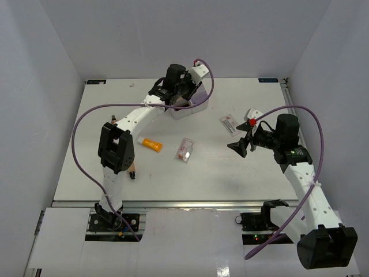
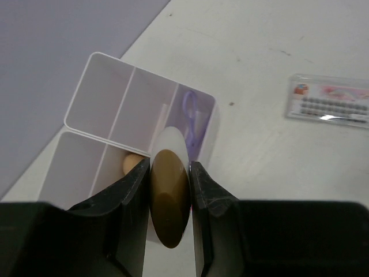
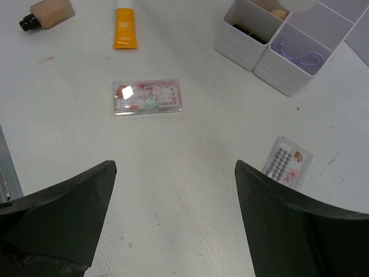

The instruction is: Organize the makeup

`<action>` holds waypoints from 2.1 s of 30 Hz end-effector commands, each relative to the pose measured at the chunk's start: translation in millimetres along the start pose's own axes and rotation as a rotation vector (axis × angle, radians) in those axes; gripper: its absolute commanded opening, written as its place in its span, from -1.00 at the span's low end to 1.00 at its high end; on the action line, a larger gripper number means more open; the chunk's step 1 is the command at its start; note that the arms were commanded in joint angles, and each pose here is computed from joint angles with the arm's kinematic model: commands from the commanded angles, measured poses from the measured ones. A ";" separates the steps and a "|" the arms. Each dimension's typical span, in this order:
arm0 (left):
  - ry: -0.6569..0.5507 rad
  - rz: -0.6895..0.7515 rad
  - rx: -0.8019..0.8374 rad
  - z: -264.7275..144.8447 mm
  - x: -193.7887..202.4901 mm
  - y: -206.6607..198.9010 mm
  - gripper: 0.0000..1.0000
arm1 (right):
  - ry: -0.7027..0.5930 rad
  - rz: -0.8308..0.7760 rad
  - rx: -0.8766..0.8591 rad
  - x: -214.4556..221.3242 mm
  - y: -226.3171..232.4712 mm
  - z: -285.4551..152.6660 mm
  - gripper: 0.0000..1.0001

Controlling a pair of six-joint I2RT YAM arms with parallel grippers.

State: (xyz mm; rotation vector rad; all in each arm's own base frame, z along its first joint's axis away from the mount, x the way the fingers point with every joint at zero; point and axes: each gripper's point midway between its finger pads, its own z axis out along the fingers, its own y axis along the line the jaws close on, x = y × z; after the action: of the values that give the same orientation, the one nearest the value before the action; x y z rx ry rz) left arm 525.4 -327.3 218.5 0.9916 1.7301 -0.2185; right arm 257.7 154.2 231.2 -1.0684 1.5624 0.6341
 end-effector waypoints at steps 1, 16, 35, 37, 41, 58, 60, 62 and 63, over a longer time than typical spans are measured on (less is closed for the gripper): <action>-0.092 0.181 -0.077 8.2 -28.0 38.2 -1.00 | -0.019 -0.016 0.000 -4.0 1.4 -5.0 0.80; -0.168 0.309 -0.062 48.6 -12.4 47.2 -0.98 | -0.001 0.022 0.013 3.4 -7.4 -4.6 0.81; -0.189 0.379 0.006 77.0 15.2 29.0 -0.71 | 0.007 0.043 0.009 9.0 -9.3 -3.3 0.80; -0.196 0.381 -0.020 79.8 17.1 32.0 -0.53 | 0.009 0.043 0.010 9.8 -9.6 -3.1 0.80; -0.218 0.371 -0.046 84.8 14.7 35.6 -0.13 | 0.010 0.047 0.010 11.0 -9.9 -3.2 0.81; -0.388 0.174 -0.105 18.3 -76.0 55.3 0.72 | 0.000 0.042 -0.001 12.8 -8.6 -4.3 0.80; -0.428 0.111 -0.116 -6.6 -98.3 59.0 0.77 | -0.005 0.043 -0.009 13.5 -7.0 -4.5 0.80; -0.447 0.014 -0.105 -31.0 -109.0 54.8 0.85 | -0.009 0.040 -0.013 14.9 -6.0 -4.8 0.81; -0.473 -0.012 -0.108 -48.7 -122.0 56.2 0.89 | -0.013 0.038 -0.018 15.2 -5.0 -4.7 0.80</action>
State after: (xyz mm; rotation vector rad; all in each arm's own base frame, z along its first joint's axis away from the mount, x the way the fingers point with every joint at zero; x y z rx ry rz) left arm 586.5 -343.0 192.3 1.0186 1.4737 -0.2089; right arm 264.8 140.6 216.4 -1.0226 1.6201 0.6565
